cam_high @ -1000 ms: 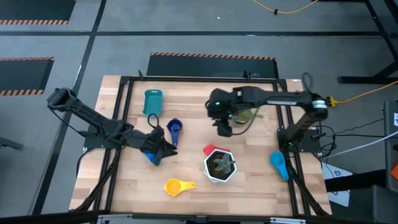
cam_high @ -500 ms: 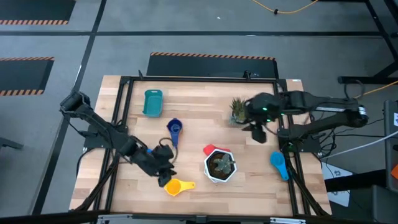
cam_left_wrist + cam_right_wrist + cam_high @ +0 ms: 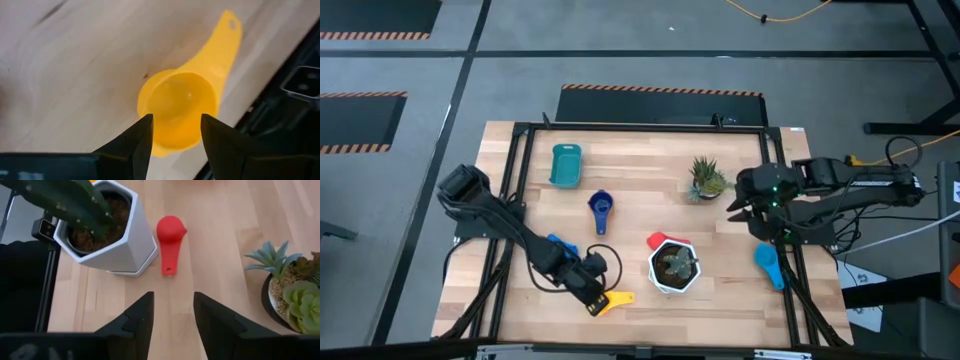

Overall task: Nest measuring cups in basket
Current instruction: Stack the yellow measuring cup into the dark blue measuring cup

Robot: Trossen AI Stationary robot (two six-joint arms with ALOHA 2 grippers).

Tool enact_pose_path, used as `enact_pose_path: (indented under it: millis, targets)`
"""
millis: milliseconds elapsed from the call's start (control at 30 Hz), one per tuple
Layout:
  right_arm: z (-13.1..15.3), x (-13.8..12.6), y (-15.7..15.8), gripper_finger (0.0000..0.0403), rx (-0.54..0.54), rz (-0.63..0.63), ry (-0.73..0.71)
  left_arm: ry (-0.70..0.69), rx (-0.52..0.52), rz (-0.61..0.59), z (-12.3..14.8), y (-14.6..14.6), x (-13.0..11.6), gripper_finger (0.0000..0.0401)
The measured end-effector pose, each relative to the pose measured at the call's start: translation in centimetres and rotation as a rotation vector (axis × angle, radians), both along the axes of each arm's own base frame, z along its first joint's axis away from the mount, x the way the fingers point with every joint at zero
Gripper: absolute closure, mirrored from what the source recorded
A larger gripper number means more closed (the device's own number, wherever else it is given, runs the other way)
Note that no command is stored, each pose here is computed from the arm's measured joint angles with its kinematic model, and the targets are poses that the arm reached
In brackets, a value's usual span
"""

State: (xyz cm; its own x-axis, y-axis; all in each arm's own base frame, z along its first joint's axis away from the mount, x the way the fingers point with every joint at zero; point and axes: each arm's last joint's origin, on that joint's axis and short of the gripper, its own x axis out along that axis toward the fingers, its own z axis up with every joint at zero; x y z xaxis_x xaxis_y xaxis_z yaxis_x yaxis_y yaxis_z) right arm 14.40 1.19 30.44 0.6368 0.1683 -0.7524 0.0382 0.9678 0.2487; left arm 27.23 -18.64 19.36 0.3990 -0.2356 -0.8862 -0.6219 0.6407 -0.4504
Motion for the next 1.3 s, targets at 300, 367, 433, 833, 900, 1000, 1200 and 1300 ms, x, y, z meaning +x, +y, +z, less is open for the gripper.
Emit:
enact_pose_path:
  millis: [300,367,433,833,900,1000,1200,1300]
  targets:
    - [0.1,0.0,0.4,0.026,-0.004,0.035,-0.015,0.076,0.034,0.037,-1.2,0.1,-0.1,0.0242]
    - [0.1,0.0,0.5,0.026,-0.004,0.041,-0.017,0.082,0.036,0.042,-1.3,0.1,-0.2,0.0242]
    - [0.1,0.0,0.5,0.026,-0.004,0.041,-0.017,0.086,0.039,0.041,-1.3,0.2,-0.2,0.0242]
    - [0.2,0.2,0.5,0.026,-0.02,0.06,-0.049,0.084,0.038,0.03,-1.3,-0.1,-0.4,0.0242]
    - [0.3,0.3,0.5,0.026,-0.019,0.06,-0.063,0.083,0.039,0.024,-1.3,-0.3,-0.5,0.0242]
    - [0.4,0.4,0.5,0.026,-0.019,0.06,-0.068,0.081,0.042,0.014,-1.3,-0.5,-0.6,0.0242]
    - [0.4,0.4,0.5,0.026,-0.018,0.059,-0.067,0.069,0.04,0.011,-1.2,-0.7,-0.6,0.0242]
    - [0.4,0.4,0.5,0.026,-0.018,0.059,-0.067,0.076,0.045,0.011,-1.6,-0.8,-0.5,0.0242]
